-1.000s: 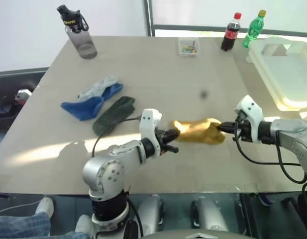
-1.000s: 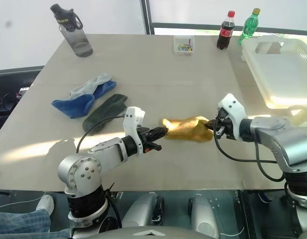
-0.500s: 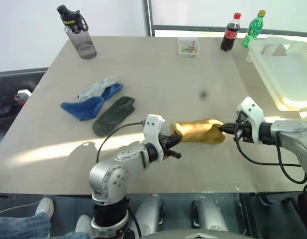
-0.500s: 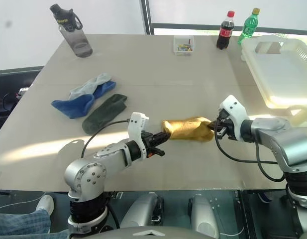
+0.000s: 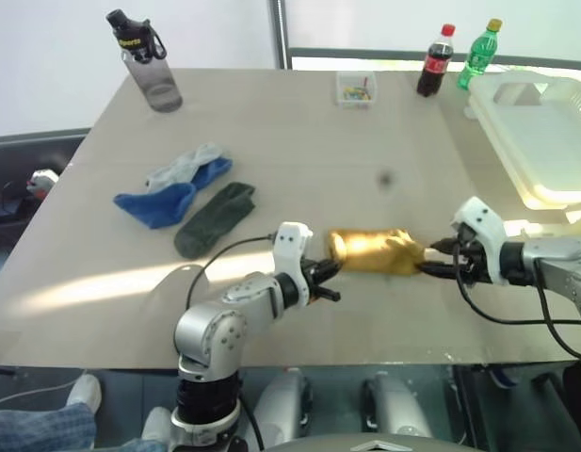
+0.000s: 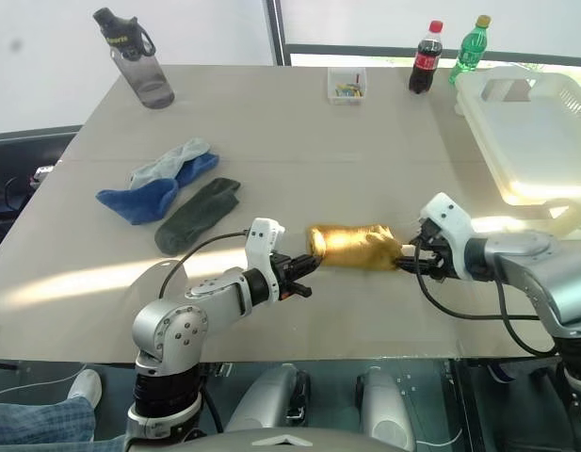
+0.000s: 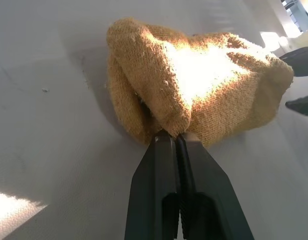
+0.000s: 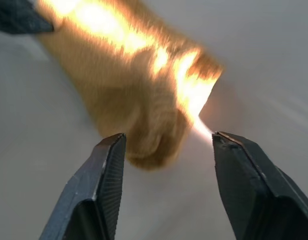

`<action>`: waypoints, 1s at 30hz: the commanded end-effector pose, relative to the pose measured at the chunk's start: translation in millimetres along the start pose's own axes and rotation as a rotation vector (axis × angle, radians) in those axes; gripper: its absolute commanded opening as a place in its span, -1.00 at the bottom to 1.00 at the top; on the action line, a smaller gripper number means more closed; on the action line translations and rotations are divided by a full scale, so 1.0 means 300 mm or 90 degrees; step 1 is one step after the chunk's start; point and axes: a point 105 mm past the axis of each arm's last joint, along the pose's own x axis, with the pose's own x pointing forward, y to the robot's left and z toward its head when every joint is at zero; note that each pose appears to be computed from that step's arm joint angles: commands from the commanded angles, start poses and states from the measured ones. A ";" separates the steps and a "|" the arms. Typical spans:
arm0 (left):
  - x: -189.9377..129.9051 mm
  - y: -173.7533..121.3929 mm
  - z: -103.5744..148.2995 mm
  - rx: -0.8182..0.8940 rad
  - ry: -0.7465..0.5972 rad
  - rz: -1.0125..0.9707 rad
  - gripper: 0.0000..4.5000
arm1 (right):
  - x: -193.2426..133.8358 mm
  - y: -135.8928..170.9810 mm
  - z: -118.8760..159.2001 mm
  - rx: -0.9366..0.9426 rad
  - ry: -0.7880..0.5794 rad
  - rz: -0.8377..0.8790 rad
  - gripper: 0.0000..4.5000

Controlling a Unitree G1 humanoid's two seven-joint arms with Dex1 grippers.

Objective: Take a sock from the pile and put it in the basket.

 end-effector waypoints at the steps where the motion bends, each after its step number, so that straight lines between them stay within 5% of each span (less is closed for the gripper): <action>1: 0.000 -0.021 0.015 0.011 -0.013 -0.018 -1.00 | -0.015 0.015 0.181 -0.115 -0.200 -0.017 0.29; 3: 0.002 -0.026 0.012 0.008 -0.010 -0.025 -1.00 | 0.019 0.038 0.186 -0.146 -0.226 -0.021 0.29; 7: 0.001 -0.039 0.024 -0.006 -0.030 -0.045 -1.00 | 0.114 0.003 0.056 -0.099 -0.155 -0.094 0.29; 10: -0.006 -0.034 0.054 -0.019 -0.065 -0.048 -0.55 | 0.151 -0.020 -0.061 -0.065 -0.111 -0.152 0.31; 15: -0.024 -0.024 0.086 -0.015 -0.101 -0.044 0.42 | 0.177 -0.008 -0.100 -0.072 -0.115 -0.176 0.31; 20: -0.089 -0.014 0.134 -0.019 -0.150 -0.105 0.42 | 0.195 0.027 -0.119 -0.086 -0.116 -0.163 0.31; 25: -0.053 0.141 0.085 -0.121 -0.089 0.000 0.42 | 0.197 0.024 -0.106 -0.098 -0.124 -0.165 0.31; 30: 0.005 0.168 0.006 -0.144 0.015 0.035 0.42 | 0.200 0.029 -0.102 -0.097 -0.125 -0.163 0.31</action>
